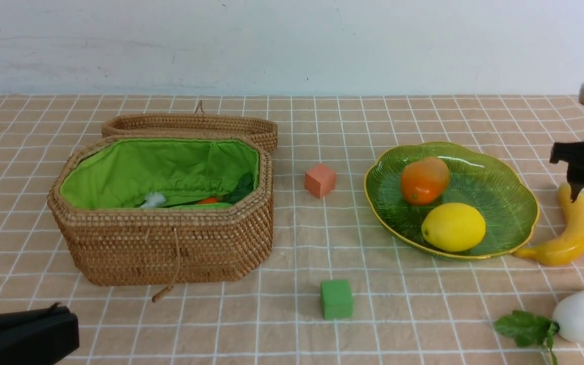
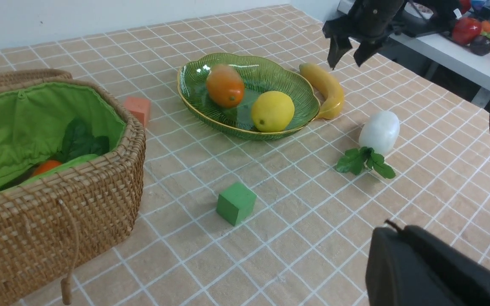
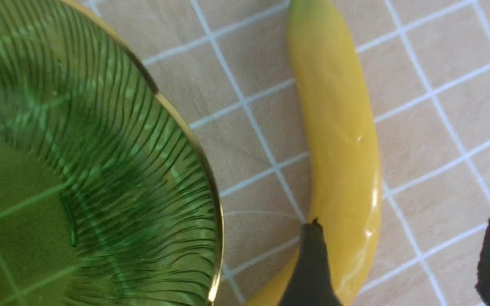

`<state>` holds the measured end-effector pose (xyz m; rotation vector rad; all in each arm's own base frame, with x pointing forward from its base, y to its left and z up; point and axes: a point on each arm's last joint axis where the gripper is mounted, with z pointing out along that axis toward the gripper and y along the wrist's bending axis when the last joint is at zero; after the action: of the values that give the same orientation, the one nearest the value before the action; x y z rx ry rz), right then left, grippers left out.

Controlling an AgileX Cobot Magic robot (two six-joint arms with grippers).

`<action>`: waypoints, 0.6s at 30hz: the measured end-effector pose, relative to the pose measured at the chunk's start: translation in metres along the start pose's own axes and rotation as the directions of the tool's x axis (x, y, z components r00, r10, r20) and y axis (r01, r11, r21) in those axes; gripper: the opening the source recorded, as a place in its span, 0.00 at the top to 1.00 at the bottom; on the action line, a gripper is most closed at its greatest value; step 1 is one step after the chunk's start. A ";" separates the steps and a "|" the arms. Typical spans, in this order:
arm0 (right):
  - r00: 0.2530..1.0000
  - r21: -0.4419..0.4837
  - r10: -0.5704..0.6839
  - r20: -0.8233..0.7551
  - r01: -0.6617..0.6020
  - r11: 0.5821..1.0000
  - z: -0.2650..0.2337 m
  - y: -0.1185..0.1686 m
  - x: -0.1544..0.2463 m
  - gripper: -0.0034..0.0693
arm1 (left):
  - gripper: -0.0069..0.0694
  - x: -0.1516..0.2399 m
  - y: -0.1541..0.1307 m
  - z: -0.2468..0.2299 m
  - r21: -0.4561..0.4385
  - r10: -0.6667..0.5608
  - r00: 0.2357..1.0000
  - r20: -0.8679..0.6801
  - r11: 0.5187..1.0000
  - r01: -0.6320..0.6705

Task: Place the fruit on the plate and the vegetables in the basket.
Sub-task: Use the right arm to grab a banana and put it into the right plate

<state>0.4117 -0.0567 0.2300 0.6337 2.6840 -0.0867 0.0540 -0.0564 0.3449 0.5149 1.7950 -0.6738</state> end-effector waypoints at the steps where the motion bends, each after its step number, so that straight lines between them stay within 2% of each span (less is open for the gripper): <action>1: 1.000 -0.003 0.002 -0.004 -0.002 1.000 0.002 -0.001 0.000 0.26 | 0.92 0.000 0.000 0.000 0.000 0.000 1.000 0.001 1.000 0.000; 5: 0.996 -0.021 0.063 -0.057 -0.065 0.998 0.038 -0.012 -0.001 0.25 | 0.92 0.000 0.000 0.000 0.000 -0.001 1.000 0.002 1.000 0.001; 11: 0.993 -0.007 0.043 -0.110 -0.044 0.999 0.067 -0.013 0.005 0.25 | 0.92 0.000 0.000 0.000 0.002 -0.004 1.000 0.003 1.000 0.004; 15: 0.994 -0.024 0.003 -0.106 -0.005 1.000 0.072 -0.012 0.005 0.33 | 0.92 0.000 0.000 0.000 0.004 -0.006 1.000 0.004 1.000 0.006; 17: 0.995 -0.030 -0.018 -0.103 0.015 0.999 0.072 -0.011 0.004 0.46 | 0.92 0.000 0.000 0.000 0.004 -0.006 1.000 0.004 1.000 0.006; 18: 0.994 -0.030 -0.021 -0.103 0.018 0.999 0.072 -0.011 0.004 0.47 | 0.92 0.000 0.000 0.000 0.004 -0.006 1.000 0.004 1.000 0.006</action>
<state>0.4281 -0.0755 0.1614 0.6194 2.7855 -0.0208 0.0539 -0.0566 0.3453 0.5104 1.7929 -0.6819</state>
